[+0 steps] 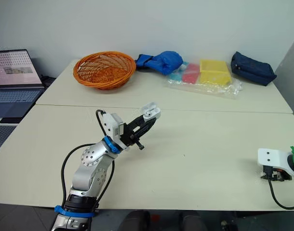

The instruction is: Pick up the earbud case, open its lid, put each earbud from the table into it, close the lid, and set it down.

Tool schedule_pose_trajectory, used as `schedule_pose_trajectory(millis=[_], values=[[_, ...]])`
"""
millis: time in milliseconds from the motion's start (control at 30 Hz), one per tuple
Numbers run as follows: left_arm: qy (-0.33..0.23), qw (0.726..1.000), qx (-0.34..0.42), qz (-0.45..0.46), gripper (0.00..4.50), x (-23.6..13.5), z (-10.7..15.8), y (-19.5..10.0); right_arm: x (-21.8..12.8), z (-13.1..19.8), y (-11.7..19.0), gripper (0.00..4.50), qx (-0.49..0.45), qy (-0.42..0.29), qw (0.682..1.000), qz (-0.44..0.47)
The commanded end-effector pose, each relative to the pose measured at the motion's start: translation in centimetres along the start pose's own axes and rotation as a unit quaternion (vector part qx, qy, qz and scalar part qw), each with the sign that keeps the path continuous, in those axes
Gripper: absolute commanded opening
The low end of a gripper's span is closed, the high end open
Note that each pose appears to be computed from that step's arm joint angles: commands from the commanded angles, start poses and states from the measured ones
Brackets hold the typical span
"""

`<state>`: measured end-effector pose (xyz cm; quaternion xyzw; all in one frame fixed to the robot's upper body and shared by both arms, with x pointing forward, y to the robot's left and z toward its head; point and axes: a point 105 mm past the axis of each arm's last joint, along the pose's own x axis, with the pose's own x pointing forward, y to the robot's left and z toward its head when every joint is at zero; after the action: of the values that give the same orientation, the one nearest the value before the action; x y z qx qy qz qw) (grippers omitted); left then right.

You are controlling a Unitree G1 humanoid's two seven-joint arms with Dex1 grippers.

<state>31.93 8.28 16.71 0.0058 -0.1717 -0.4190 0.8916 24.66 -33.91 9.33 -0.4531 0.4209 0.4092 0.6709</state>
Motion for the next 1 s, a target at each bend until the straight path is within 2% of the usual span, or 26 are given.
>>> schedule_pose_trajectory(millis=[33, 267, 367, 467, 567, 667, 767, 800, 833, 867, 900, 933, 1000], values=[[-0.023, 1.0, 0.012, -0.015, 0.75, 0.4, 1.4, -0.7, 0.4, -1.3, 0.9, 2.11, 0.02, 0.023, 0.999, 0.02], [-0.024, 1.0, 0.011, -0.016, 0.75, 0.4, 1.5, -0.6, 0.6, -1.8, 0.6, 2.11, 0.041, 0.031, 0.999, 0.009], [-0.024, 1.0, 0.012, -0.015, 0.75, 0.4, 1.5, -0.6, 0.7, -2.1, 0.7, 1.5, 0.048, 0.038, 0.998, 0.012], [-0.024, 1.0, 0.012, -0.015, 0.75, 0.4, 1.6, -0.6, 0.7, -2.2, 0.7, 0.5, 0.047, 0.039, 0.998, 0.012], [-0.024, 1.0, 0.012, -0.014, 0.75, 0.4, 1.6, -0.5, 0.7, -2.1, 0.7, 0.4, 0.046, 0.036, 0.998, 0.014], [-0.026, 0.999, 0.013, -0.016, 0.75, 0.4, 1.6, -0.7, 0.7, -0.3, 0.2, 0.4, 0.035, -0.005, 0.999, 0.01], [-0.026, 0.999, 0.014, -0.017, 0.75, 0.5, 1.6, -0.6, -0.2, 4.4, -0.9, 0.4, 0.041, -0.098, 0.994, 0.0], [-0.026, 0.999, 0.015, -0.019, 0.75, 0.5, 1.6, -0.6, -0.7, 7.0, -1.6, 0.4, 0.036, -0.158, 0.987, -0.013], [-0.027, 0.999, 0.018, -0.02, 0.75, 0.6, 1.6, -0.5, -1.9, 11.3, -3.4, 0.4, 0.077, -0.273, 0.957, -0.057], [-0.028, 0.999, 0.02, -0.02, 0.75, 0.6, 1.6, -0.4, -3.1, 14.1, -4.3, 0.4, 0.106, -0.348, 0.929, -0.074], [-0.03, 0.999, 0.022, -0.02, 0.75, 0.7, 1.7, -0.2, -5.6, 18.4, -5.7, 0.4, 0.141, -0.459, 0.872, -0.094], [-0.031, 0.999, 0.023, -0.019, 0.75, 0.7, 1.8, -0.1, -7.3, 20.9, -6.1, 0.4, 0.165, -0.519, 0.834, -0.094], [-0.033, 0.999, 0.024, -0.019, 0.75, 0.8, 1.8, 0.1, -10.2, 24.7, -6.0, 0.4, 0.154, -0.589, 0.784, -0.121]])
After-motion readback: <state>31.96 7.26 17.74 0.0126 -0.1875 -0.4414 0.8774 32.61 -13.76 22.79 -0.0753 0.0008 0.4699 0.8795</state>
